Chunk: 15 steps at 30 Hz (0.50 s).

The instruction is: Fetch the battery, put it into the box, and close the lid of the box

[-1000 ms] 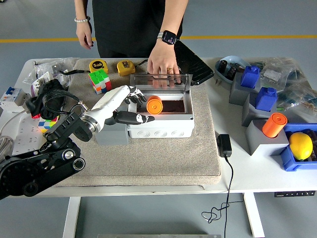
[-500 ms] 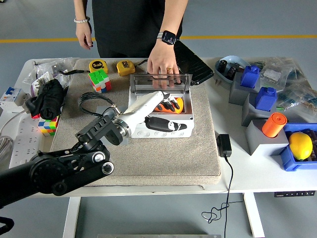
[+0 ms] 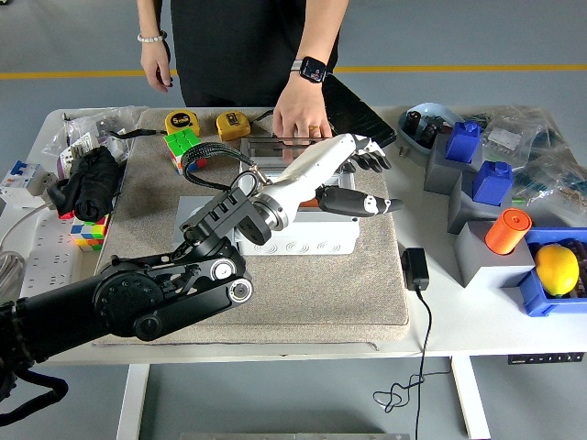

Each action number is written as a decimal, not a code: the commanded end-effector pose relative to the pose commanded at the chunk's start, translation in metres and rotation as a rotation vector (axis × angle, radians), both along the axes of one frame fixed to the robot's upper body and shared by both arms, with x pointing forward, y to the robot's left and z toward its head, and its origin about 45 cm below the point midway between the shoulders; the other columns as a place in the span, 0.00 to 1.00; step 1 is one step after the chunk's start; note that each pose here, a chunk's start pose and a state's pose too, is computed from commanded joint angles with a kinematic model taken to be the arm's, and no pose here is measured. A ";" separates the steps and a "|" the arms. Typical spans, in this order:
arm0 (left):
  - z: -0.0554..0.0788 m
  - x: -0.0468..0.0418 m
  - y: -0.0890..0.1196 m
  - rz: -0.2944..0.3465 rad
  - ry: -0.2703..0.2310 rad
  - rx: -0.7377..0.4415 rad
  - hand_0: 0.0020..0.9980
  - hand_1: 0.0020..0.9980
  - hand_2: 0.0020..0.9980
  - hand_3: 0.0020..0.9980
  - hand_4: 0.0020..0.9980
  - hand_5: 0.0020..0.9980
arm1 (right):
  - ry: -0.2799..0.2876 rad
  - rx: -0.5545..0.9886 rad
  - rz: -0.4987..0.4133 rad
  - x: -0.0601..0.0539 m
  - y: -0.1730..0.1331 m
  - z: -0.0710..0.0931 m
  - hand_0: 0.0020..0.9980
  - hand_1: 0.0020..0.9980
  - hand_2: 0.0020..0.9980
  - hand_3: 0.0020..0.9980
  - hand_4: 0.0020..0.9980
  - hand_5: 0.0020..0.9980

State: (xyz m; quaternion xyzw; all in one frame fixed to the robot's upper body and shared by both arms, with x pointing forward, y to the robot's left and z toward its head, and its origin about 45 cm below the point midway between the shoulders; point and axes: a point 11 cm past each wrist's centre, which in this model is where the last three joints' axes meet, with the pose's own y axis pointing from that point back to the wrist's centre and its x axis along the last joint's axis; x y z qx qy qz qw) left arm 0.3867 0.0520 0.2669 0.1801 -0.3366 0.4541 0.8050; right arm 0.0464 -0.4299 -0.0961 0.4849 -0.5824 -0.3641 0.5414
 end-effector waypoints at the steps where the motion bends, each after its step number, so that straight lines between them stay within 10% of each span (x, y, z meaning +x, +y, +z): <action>1: 0.003 0.0036 0.003 0.011 -0.011 -0.003 0.57 0.66 0.65 0.63 0.97 0.43 | 0.001 0.000 0.001 0.000 0.000 0.000 0.63 0.67 0.68 0.58 0.96 0.45; 2: 0.007 0.0081 0.006 0.025 -0.023 -0.002 0.74 0.78 0.77 0.76 0.98 0.48 | 0.001 0.001 0.002 0.000 0.000 0.000 0.63 0.67 0.68 0.58 0.96 0.45; 15: 0.000 0.0547 0.063 0.218 -0.028 0.176 0.80 0.85 0.84 0.84 1.00 0.68 | -0.001 0.006 0.005 0.001 0.003 -0.001 0.63 0.67 0.68 0.58 0.96 0.45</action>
